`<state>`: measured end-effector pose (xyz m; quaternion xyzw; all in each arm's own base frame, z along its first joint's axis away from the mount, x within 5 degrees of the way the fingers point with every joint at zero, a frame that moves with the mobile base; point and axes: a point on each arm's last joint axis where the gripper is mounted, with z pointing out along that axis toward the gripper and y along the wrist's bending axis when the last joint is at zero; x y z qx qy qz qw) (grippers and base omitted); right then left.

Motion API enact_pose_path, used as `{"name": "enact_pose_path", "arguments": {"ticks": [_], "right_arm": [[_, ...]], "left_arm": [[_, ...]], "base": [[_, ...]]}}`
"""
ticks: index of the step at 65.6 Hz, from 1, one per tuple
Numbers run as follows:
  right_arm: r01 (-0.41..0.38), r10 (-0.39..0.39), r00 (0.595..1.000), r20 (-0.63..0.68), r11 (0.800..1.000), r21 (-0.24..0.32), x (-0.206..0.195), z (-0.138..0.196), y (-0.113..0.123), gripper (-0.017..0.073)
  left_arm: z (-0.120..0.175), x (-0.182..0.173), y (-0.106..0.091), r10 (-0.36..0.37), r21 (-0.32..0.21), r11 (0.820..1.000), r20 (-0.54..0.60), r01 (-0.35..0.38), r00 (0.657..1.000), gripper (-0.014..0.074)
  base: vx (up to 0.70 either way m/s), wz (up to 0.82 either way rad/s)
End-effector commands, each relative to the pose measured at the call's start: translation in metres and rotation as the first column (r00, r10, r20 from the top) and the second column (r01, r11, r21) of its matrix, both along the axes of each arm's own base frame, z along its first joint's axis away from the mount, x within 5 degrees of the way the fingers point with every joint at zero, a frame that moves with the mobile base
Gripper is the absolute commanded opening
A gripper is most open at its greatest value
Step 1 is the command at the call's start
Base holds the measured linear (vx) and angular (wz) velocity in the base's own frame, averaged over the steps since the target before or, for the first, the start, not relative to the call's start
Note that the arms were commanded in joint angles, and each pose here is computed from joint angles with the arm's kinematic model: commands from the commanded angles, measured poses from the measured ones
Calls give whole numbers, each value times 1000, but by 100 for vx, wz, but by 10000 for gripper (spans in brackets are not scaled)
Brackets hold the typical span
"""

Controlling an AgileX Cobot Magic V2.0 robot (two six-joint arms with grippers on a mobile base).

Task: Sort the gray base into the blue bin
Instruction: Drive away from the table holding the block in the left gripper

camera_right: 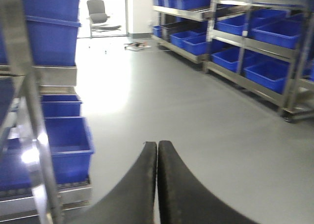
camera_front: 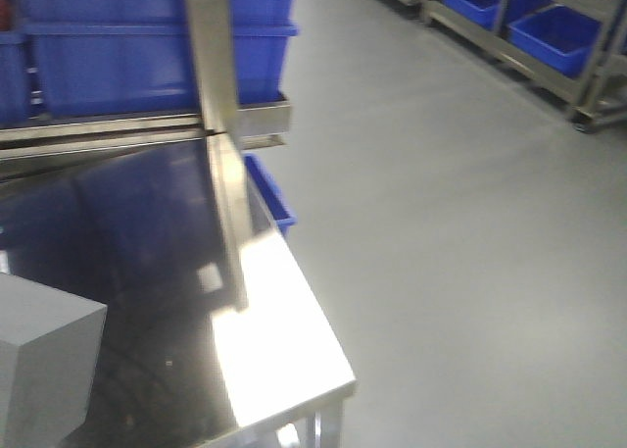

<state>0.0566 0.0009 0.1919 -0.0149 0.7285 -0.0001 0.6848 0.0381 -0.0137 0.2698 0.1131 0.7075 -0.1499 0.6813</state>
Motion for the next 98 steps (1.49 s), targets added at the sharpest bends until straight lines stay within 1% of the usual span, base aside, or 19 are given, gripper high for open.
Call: {"name": "enact_pose_path", "arguments": {"ticks": [1,61,98], "right_arm": [[-1,2,998,70,1000,-11,0,2,0,-9],[-1,2,998,70,1000,-11,0,2,0,-9],[-1,2,998,70,1000,-11,0,2,0,-9]], "left_arm": [[18,-2,0,-8,-58,998,108,14,994,-6],[18,-2,0,-8,-58,998,108,14,994,-6],[18,-2,0,-8,-58,998,108,14,994,-6]], "base": [[-8,-63],[-7,-51],[4,-73]]}}
